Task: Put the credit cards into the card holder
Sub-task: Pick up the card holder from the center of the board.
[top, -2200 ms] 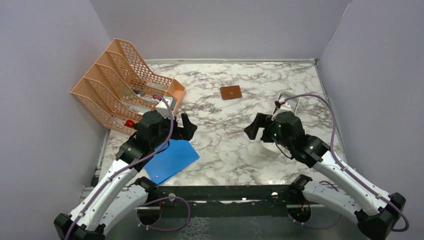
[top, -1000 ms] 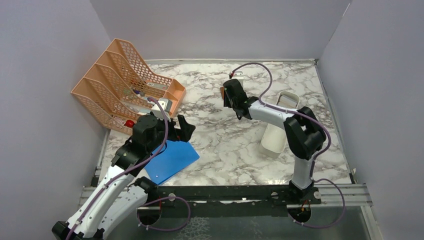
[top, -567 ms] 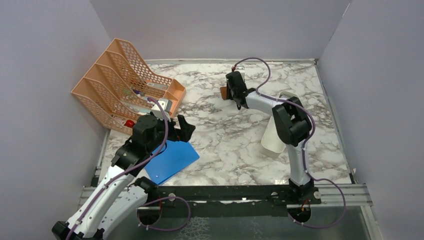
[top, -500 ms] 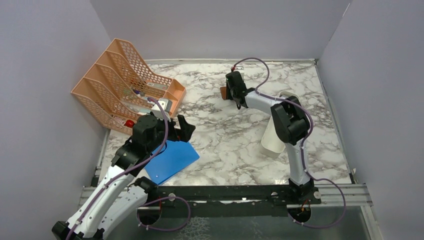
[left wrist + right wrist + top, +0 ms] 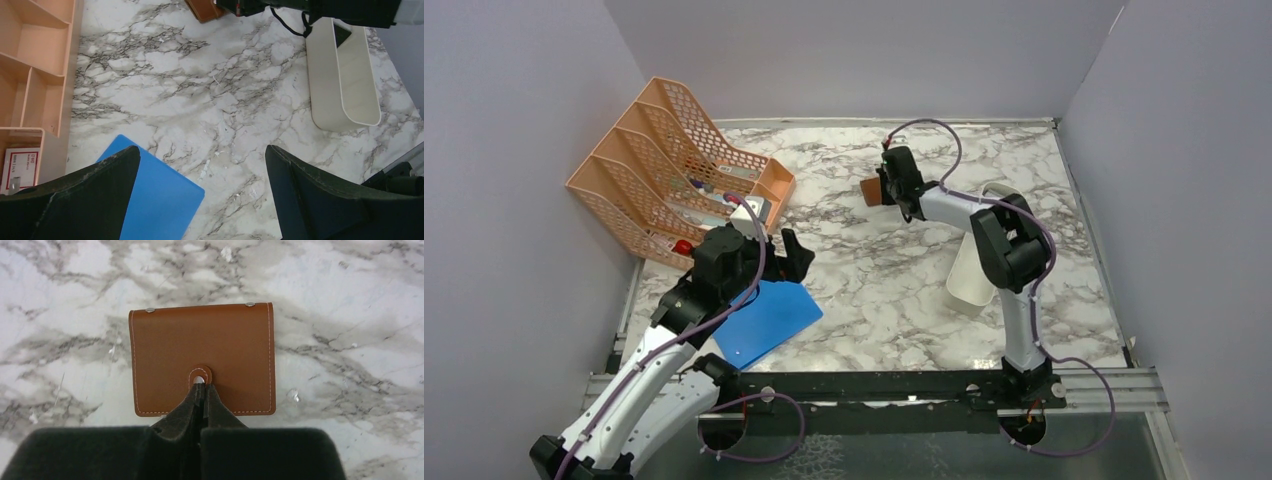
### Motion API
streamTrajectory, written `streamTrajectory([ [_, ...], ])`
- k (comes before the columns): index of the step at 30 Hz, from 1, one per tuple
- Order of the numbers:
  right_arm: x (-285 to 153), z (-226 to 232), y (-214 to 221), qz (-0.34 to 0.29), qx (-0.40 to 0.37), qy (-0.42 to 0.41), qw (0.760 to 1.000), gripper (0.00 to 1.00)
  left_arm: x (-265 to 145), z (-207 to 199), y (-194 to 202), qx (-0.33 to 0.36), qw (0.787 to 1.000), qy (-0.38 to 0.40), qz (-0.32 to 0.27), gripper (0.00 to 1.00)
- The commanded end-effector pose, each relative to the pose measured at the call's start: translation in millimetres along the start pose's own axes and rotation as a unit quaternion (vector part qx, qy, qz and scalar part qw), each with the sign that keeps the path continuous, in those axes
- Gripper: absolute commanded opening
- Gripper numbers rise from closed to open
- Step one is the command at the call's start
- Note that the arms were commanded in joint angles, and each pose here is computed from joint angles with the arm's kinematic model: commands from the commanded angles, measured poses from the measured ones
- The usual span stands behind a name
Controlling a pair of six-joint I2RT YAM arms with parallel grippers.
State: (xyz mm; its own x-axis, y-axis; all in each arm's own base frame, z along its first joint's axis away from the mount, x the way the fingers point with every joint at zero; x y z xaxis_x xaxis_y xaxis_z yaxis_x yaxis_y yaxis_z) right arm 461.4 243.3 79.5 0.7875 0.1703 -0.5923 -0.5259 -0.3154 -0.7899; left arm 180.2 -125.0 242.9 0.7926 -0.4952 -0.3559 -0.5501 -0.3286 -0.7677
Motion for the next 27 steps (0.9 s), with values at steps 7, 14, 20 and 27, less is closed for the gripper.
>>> streamTrajectory([
  [7,-76.3,15.8,10.5,-0.038,-0.055,-0.155,0.986,0.01,5.6,9.4,3.3,-0.007,0.999,-0.036,0.010,0.96],
  [14,-149.3,30.3,11.0,-0.165,-0.111,-0.295,0.934,0.01,13.0,2.1,4.1,-0.022,0.999,-0.017,0.026,0.94],
  [20,-212.3,40.2,-2.8,-0.280,-0.140,-0.391,0.865,0.01,21.4,-29.7,8.5,-0.062,0.991,0.089,0.081,0.89],
  [27,-270.9,48.0,-11.5,-0.353,-0.177,-0.483,0.782,0.01,23.9,-56.0,-3.6,-0.049,0.979,0.174,0.093,0.89],
])
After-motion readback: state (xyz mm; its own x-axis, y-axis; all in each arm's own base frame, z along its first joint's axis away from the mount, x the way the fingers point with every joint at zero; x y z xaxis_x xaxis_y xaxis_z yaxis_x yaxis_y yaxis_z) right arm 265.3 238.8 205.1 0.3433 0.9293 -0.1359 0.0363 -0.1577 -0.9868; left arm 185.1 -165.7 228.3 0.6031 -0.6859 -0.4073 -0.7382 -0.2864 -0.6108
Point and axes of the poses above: each gripper's point midway between its finger pads, its own x axis out along the fingers, its own z axis along the line the jaws close on, y = z × x, the point moved 6 cm from there along -x, back along the fingers, and after that the axes turned 13 degrees about -x, right-handed, at the moved point
